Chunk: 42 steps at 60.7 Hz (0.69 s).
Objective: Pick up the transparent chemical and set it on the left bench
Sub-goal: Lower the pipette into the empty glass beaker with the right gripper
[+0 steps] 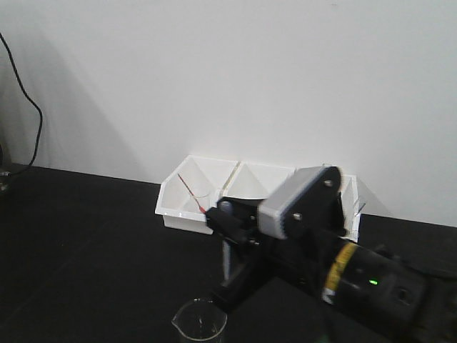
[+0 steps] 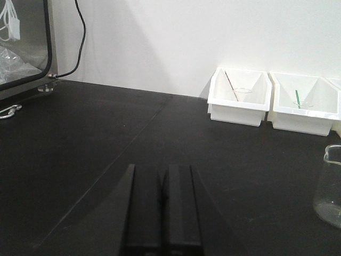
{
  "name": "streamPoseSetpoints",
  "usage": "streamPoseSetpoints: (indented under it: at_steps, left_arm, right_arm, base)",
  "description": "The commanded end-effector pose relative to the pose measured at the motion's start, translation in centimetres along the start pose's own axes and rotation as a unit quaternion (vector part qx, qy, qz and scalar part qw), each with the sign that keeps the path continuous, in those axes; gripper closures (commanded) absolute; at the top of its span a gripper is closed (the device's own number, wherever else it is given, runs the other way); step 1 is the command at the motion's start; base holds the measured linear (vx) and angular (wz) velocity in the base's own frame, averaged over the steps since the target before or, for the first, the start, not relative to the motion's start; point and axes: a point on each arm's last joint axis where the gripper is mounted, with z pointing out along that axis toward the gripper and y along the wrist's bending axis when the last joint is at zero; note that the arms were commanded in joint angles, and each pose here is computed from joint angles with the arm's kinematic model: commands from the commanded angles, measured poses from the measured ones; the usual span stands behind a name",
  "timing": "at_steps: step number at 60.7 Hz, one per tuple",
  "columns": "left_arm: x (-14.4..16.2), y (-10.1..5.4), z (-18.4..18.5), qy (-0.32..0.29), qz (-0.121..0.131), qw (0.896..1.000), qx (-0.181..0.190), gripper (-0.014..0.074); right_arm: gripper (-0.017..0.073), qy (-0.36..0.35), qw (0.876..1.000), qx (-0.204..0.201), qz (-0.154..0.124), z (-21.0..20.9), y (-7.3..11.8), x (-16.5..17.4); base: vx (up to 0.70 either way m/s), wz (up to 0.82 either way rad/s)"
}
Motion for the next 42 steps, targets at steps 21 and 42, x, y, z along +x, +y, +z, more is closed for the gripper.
streamPoseSetpoints:
  at_steps: [21,42]
  left_arm:
    - [-0.3,0.0,-0.1,-0.041,-0.004,0.999,-0.001,0.0597]
    - [-0.3,0.0,-0.1,-0.041,-0.004,0.999,-0.001,0.0597]
  right_arm:
    - [0.0559,0.035,0.999,-0.006,0.014,5.9,0.1,3.6]
    - [0.0434,0.075,0.996,-0.013,0.041,7.2,0.5,7.2]
  base:
    - [0.0,0.0]
    - [0.0,0.0]
